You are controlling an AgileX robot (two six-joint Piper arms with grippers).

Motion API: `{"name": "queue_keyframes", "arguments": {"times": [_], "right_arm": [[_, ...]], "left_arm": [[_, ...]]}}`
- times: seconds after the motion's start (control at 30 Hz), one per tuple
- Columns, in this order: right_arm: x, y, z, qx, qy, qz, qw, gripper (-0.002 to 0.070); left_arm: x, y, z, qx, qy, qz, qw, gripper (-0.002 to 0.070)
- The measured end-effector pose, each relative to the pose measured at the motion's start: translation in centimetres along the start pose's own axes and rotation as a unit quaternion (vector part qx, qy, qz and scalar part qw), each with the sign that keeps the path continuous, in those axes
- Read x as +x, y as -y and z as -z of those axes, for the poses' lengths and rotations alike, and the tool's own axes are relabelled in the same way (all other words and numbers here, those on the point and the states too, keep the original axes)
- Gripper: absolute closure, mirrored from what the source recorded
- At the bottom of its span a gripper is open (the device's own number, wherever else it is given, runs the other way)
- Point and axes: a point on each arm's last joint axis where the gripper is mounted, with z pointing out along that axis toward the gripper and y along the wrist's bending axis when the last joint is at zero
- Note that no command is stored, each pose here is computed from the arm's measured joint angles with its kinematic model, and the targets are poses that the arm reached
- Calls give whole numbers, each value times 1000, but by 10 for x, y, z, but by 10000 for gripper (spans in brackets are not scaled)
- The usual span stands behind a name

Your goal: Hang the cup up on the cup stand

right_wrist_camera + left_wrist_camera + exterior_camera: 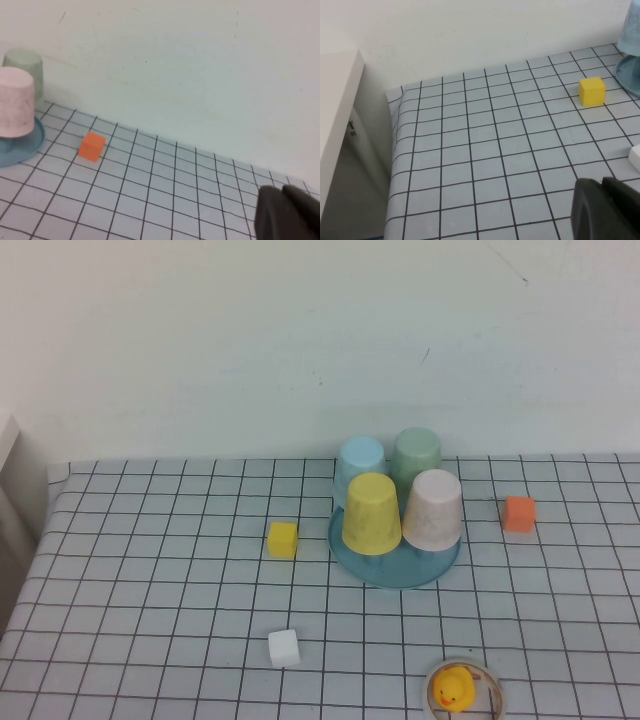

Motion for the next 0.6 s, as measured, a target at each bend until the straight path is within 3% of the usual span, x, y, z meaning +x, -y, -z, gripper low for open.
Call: {"name": "queue_keyframes", "arguments": {"times": [0.33,0.6], "right_arm": [[9,-10,-5,-26,25,-55,998,678],[23,-14,-6,-39,-28,-60,997,678]], "left_arm": [[0,0,0,0,0,0,1000,675],[0,0,0,0,0,0,1000,675]]}}
